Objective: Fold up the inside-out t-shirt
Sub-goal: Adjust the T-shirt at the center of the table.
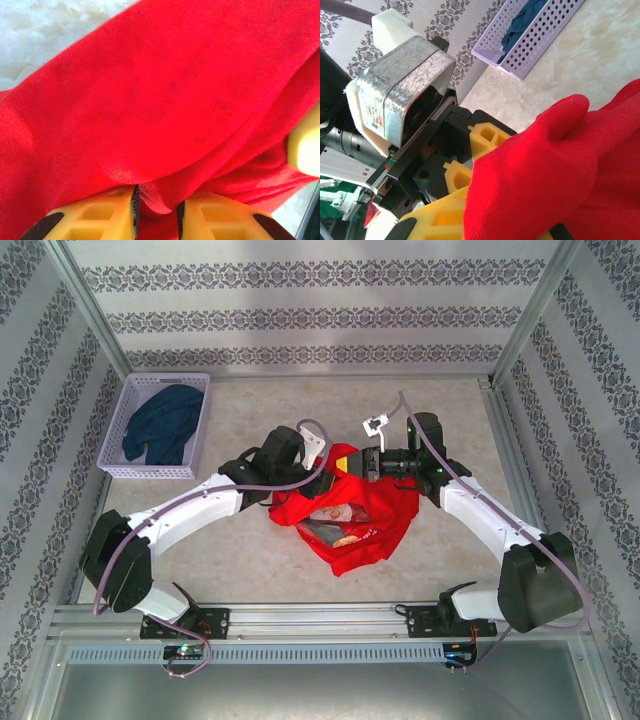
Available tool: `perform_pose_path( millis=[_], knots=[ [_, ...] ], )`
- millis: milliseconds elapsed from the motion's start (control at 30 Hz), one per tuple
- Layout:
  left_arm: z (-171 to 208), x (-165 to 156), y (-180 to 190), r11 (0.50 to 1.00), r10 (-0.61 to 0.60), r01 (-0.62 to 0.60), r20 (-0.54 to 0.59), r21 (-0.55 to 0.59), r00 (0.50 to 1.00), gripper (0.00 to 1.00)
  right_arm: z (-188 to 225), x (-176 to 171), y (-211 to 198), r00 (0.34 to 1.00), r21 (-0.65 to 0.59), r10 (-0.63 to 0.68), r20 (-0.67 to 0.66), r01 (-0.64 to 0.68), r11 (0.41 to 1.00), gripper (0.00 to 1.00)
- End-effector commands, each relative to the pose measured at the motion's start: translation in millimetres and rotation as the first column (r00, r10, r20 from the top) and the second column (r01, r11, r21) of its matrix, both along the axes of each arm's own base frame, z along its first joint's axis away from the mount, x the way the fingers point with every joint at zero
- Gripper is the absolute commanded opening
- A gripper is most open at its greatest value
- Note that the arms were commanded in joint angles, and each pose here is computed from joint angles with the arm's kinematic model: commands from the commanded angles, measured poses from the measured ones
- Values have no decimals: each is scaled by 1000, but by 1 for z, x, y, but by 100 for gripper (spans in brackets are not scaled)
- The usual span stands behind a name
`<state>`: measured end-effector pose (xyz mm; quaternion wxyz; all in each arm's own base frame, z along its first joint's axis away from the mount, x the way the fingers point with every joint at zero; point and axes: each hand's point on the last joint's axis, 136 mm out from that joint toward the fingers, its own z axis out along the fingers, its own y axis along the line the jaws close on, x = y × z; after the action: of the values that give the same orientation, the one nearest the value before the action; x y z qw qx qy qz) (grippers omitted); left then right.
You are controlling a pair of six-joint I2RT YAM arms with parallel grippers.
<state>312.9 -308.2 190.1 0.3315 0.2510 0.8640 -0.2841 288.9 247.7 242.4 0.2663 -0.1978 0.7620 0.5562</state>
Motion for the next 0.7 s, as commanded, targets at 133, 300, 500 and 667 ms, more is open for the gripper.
perform_pose_path(
  millis=[133,300,500,667],
  knots=[
    [23,14,-6,997,-23,26,48,-67,999,10,9,-9,-2,998,11,37,47,-38,999,0],
    [40,3,0,991,-55,59,40,-122,998,0,-2,7,-17,996,-88,-75,43,79,993,0],
    [82,-28,9,923,-145,116,-55,-366,988,0,-8,40,-37,962,-276,-255,99,273,922,4],
    [109,-30,23,852,-126,48,-114,-522,985,0,-15,60,-56,917,-443,-364,165,398,803,23]
  ],
)
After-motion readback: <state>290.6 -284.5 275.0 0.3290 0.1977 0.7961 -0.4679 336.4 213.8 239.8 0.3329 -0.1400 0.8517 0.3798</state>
